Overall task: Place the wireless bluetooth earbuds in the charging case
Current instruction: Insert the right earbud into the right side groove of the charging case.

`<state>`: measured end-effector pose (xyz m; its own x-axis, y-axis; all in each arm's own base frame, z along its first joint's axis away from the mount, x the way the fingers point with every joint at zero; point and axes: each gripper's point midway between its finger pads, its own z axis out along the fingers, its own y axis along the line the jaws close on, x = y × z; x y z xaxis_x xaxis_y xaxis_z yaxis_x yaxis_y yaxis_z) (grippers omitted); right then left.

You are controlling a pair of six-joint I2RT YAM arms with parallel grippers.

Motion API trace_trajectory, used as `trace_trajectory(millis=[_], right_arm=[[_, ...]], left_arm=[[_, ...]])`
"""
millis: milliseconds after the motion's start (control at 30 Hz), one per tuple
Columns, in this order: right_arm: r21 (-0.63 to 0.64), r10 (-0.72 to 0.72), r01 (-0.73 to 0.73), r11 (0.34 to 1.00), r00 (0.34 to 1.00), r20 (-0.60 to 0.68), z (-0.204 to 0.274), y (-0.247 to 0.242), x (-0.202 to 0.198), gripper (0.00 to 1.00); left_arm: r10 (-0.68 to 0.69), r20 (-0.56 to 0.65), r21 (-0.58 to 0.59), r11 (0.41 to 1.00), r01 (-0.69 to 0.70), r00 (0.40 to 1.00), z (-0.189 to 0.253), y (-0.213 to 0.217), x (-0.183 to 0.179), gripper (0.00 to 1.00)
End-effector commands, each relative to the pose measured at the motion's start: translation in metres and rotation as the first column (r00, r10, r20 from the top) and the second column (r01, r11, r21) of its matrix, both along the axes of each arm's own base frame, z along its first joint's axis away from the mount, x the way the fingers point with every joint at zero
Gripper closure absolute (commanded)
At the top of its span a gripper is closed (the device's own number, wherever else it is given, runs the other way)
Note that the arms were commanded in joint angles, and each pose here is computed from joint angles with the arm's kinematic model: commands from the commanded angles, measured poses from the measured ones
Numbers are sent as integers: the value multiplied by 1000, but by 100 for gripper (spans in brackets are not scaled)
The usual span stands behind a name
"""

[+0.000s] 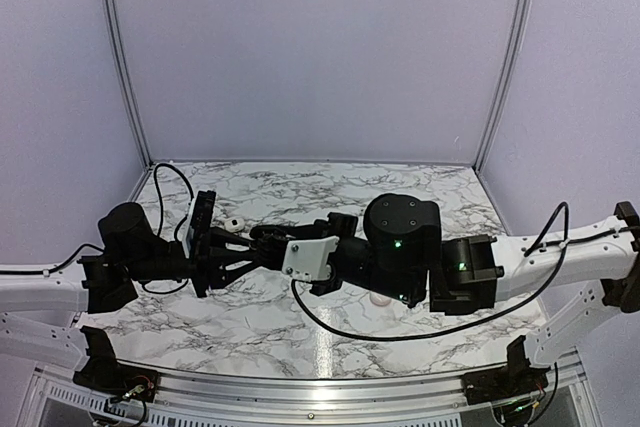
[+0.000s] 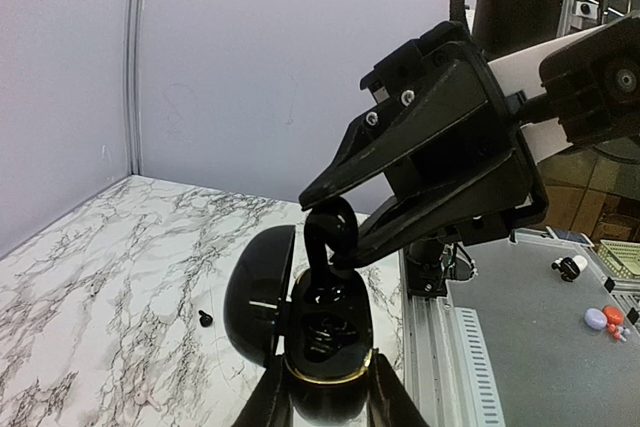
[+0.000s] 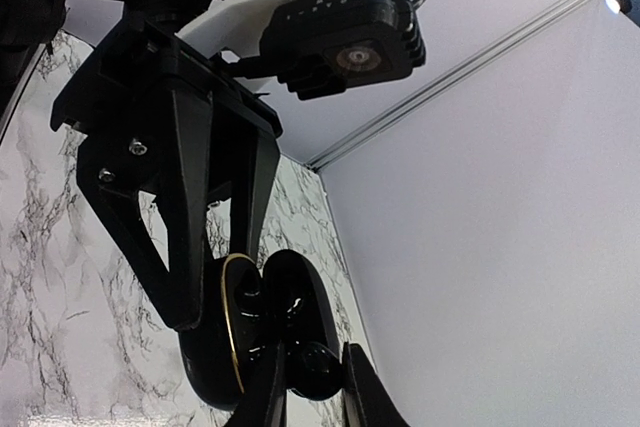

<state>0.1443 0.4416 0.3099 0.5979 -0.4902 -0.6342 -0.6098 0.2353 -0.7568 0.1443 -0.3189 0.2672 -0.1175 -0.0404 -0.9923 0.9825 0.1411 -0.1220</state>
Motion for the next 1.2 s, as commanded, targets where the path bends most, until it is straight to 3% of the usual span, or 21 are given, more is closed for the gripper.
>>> trace_trajectory(millis=[0,233,700,1167], right_arm=[[-32,-50,50,998,999,11,-7,-3,5,90],[-81,-32,35,996,999,29,-15,-3,3,92],[-108,81,-87,990,995,-62,-25,11,-16,92],[-76,89,-94,993,994,-70,-16,9,-18,74]], left_arm=[[36,83,-94,995,-28,996,34,6,1,100],[38,84,-90,995,-30,996,33,6,2,100],[-30,111,-80,996,39,993,31,5,-11,100],[9,106,-90,996,1,994,33,8,-6,100]])
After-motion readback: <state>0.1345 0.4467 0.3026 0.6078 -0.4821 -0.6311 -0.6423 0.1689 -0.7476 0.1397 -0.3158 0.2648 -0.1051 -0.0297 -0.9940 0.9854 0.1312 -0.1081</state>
